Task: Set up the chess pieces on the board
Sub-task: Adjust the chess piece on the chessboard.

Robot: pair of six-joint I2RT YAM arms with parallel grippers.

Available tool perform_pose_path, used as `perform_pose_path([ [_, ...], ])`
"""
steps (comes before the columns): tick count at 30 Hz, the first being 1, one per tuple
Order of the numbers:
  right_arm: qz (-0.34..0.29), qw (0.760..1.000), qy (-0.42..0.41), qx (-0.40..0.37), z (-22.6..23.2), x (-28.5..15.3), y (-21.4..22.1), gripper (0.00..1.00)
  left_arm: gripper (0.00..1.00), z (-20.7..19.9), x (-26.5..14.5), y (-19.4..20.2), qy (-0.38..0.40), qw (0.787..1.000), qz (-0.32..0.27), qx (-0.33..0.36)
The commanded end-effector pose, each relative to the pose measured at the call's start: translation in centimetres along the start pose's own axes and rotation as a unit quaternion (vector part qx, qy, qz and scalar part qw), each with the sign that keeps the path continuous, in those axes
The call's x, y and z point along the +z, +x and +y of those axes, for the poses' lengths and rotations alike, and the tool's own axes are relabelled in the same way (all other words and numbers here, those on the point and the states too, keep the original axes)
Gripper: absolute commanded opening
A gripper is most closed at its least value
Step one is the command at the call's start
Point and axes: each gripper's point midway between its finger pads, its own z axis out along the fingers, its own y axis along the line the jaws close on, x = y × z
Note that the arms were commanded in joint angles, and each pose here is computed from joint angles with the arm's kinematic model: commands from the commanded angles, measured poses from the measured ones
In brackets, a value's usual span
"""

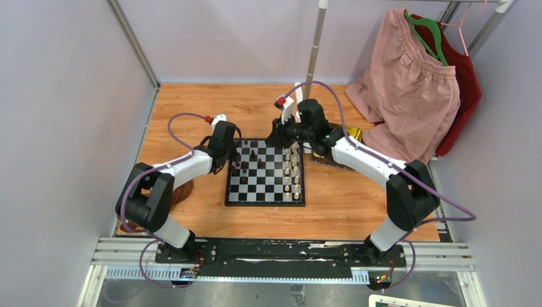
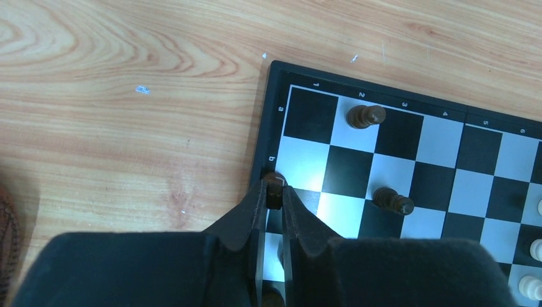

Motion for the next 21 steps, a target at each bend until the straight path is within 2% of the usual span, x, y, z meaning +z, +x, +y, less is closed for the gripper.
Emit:
perform_pose_path([
  [1,-0.008,1.000,0.005,-0.010,-0.4,0.3,-1.1,0.28,0.14,-1.0,0.1,-2.6,0.009,0.999,-0.032,0.001],
  [10,-0.009,1.000,0.007,-0.010,-0.7,0.3,-1.4,0.28,0.12,-2.0,0.3,-3.5,0.024,0.999,-0.036,0.010],
  [21,-0.010,1.000,0.011,-0.008,-1.1,0.2,-1.4,0.28,0.12,-2.3,0.9,-2.8,0.026,0.999,-0.020,0.012],
])
